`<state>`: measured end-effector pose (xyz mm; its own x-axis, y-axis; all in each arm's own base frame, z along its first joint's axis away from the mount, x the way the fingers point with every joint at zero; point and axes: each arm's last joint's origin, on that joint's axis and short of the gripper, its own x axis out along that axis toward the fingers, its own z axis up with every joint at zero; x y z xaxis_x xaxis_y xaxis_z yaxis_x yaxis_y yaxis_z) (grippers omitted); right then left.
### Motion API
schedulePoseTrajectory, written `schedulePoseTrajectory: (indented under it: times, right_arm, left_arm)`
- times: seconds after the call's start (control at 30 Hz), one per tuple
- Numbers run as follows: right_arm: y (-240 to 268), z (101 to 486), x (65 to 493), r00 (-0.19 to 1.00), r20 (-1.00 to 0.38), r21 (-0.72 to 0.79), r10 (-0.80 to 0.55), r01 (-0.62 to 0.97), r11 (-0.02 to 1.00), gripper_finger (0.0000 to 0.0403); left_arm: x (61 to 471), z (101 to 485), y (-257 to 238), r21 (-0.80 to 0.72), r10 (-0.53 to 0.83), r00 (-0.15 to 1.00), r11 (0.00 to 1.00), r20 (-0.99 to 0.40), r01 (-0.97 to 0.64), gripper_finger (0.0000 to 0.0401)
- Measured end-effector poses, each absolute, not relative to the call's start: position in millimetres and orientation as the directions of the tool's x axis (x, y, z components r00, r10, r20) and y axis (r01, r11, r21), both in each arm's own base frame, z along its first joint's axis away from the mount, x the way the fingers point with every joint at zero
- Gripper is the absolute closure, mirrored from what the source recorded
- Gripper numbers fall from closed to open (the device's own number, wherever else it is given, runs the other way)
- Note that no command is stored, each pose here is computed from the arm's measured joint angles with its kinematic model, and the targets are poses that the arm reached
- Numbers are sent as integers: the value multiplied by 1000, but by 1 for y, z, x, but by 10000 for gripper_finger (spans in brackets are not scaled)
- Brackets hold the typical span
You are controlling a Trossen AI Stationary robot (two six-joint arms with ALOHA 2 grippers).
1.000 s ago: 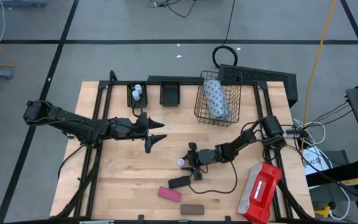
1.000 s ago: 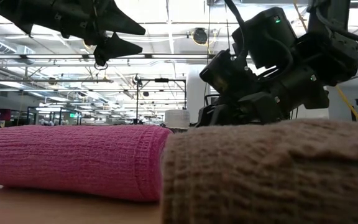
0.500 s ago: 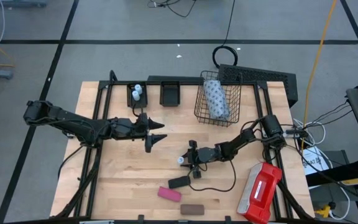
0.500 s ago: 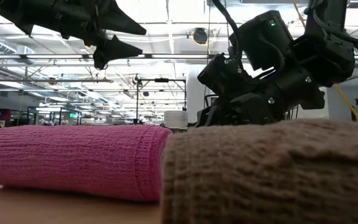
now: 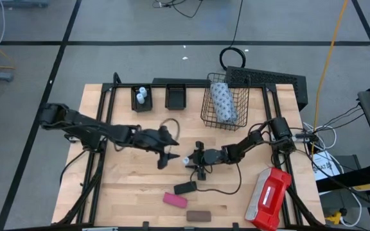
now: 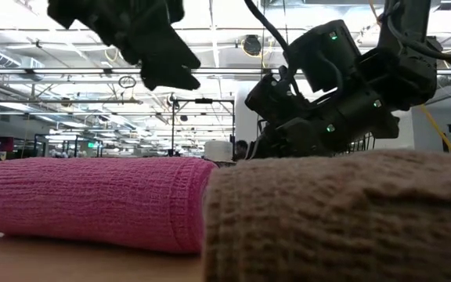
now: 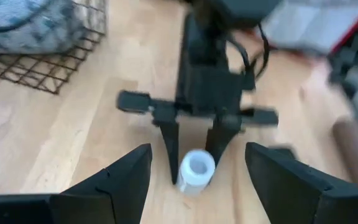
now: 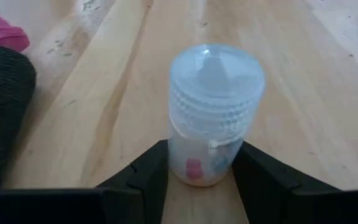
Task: Pick & place medical supplies in basket/bin
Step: Put the white pill bottle into the left black basket
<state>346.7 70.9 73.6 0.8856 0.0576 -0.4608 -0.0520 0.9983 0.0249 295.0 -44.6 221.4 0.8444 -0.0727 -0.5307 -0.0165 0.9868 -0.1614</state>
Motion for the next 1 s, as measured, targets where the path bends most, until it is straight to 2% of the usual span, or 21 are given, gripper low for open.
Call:
schedulePoseTrajectory:
  times: [0.13, 0.37, 0.53, 0.8, 1.0]
  right_arm:
    - [69, 73, 347, 883, -466, 23, 52, -47, 999, 254]
    - [67, 73, 347, 883, -467, 24, 47, -41, 999, 249]
    - [67, 73, 347, 883, -467, 24, 47, -40, 999, 254]
    - [67, 73, 347, 883, -468, 43, 47, -31, 999, 250]
    - [67, 73, 347, 883, -468, 43, 47, -31, 999, 253]
  left_arm:
    - [314, 208, -51, -94, -80, 797, 995, -599, 29, 132]
    - [336, 183, -57, -122, -133, 737, 990, -663, 68, 132]
    - [339, 168, -57, -89, -114, 704, 993, -701, 72, 132]
    - [342, 157, -56, -53, -63, 688, 998, -723, 35, 132]
    - [347, 162, -57, -68, -71, 740, 997, -668, 35, 132]
